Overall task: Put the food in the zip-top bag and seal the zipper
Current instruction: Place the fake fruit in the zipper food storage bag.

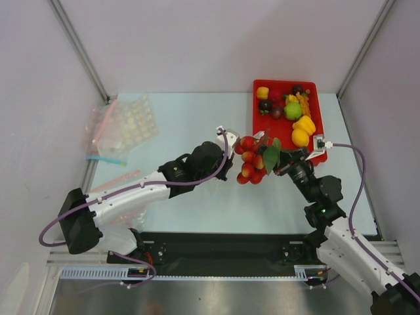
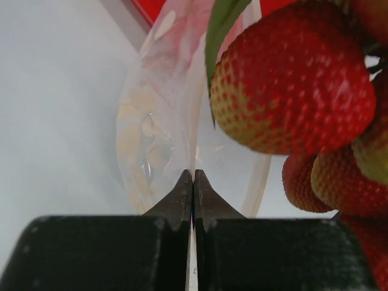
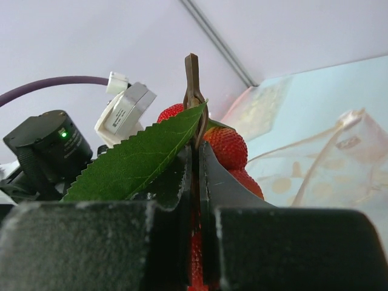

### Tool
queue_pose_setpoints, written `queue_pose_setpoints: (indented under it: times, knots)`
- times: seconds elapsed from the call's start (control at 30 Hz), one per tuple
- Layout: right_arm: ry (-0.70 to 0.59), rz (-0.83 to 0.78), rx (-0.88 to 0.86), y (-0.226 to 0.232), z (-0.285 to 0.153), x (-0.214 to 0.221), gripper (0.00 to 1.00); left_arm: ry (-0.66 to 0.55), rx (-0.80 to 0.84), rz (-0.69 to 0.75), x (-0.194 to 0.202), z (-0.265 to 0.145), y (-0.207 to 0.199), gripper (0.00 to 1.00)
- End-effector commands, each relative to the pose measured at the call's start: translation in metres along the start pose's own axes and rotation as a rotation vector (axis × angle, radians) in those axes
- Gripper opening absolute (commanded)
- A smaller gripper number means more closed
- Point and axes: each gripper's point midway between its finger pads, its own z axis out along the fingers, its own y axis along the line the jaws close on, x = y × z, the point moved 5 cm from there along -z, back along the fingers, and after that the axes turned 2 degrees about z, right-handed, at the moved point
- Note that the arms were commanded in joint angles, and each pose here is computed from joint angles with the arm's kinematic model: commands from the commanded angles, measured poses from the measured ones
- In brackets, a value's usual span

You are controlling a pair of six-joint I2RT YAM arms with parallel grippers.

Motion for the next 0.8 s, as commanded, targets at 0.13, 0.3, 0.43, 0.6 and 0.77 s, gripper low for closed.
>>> queue_pose_setpoints:
  times: [0.13, 0.3, 0.43, 0.6, 0.77]
  knots:
    - [-0.113, 0.083, -0.054, 0.004, 0.000, -0.002, 0.00, -0.045, 0.062, -0.039, -0.009, -0.003, -0.010, 0.00]
    - [-0.136, 0.081, -0.061, -0.002, 0.003, 0.007, 0.00, -0.039, 0.084, -0.039, -0.008, -0.004, -0.012, 0.00]
    - [-0.130, 0.060, 0.017, -0.012, 0.004, 0.016, 0.00, -0.051, 0.035, -0.075, -0.011, -0.007, -0.006, 0.00]
    - [-0.168, 0.010, 0.054, -0.009, -0.002, 0.017, 0.00, -0.043, 0.018, -0.137, -0.009, -0.008, 0.005, 0.00]
    - [-0.152, -0.030, 0.069, -0.013, -0.001, 0.022, 0.00, -0.044, 0.051, -0.186, -0.008, -0.008, 0.013, 0.00]
